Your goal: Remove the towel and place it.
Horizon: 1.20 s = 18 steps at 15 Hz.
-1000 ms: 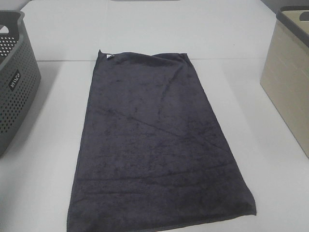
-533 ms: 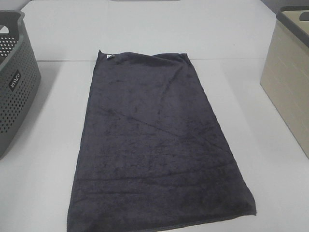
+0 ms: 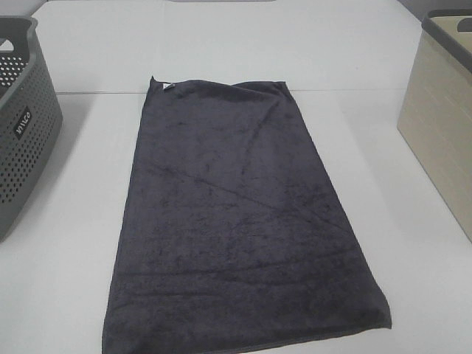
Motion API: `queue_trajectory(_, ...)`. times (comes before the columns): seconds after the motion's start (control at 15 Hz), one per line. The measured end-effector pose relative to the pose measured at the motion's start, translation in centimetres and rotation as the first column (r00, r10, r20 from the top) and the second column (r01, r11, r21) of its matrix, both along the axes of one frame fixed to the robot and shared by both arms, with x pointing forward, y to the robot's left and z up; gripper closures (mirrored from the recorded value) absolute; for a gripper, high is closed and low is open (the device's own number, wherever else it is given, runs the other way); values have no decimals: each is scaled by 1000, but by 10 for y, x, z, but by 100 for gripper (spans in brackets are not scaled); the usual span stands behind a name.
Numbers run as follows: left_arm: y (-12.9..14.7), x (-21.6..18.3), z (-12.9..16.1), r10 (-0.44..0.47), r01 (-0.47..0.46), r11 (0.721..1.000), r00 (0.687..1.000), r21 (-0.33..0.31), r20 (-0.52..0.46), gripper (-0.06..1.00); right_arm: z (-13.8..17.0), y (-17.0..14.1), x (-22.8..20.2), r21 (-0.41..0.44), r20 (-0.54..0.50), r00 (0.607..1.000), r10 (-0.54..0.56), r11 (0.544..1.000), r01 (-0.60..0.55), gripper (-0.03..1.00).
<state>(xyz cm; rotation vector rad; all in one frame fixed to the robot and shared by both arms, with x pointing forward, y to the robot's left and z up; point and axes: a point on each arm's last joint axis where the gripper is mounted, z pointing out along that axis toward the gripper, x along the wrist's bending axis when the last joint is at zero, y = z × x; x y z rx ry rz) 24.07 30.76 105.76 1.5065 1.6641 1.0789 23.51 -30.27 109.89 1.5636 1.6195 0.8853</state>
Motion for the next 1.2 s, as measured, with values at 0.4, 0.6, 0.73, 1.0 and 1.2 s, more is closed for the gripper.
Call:
queue_trajectory(0.4,0,0,0,7,-7,1000,1000,-13,2,27,-43,-1,-8,-64,45,999,28,998,-25,24)
queue_trajectory(0.6,0,0,0,7,-7,1000,1000,-14,2,27,-47,0,-2,-60,65,997,33,998,-29,24)
queue_trajectory(0.73,0,0,0,7,-7,1000,1000,-14,2,27,-47,0,-2,-56,70,997,31,998,-27,24)
queue_trajectory(1.0,0,0,0,7,-7,1000,1000,-14,2,27,-47,0,-2,-54,71,997,29,998,-25,24)
queue_trajectory(1.2,0,0,0,8,-8,1000,1000,-15,3,27,-47,0,-2,-54,71,997,29,998,-25,24)
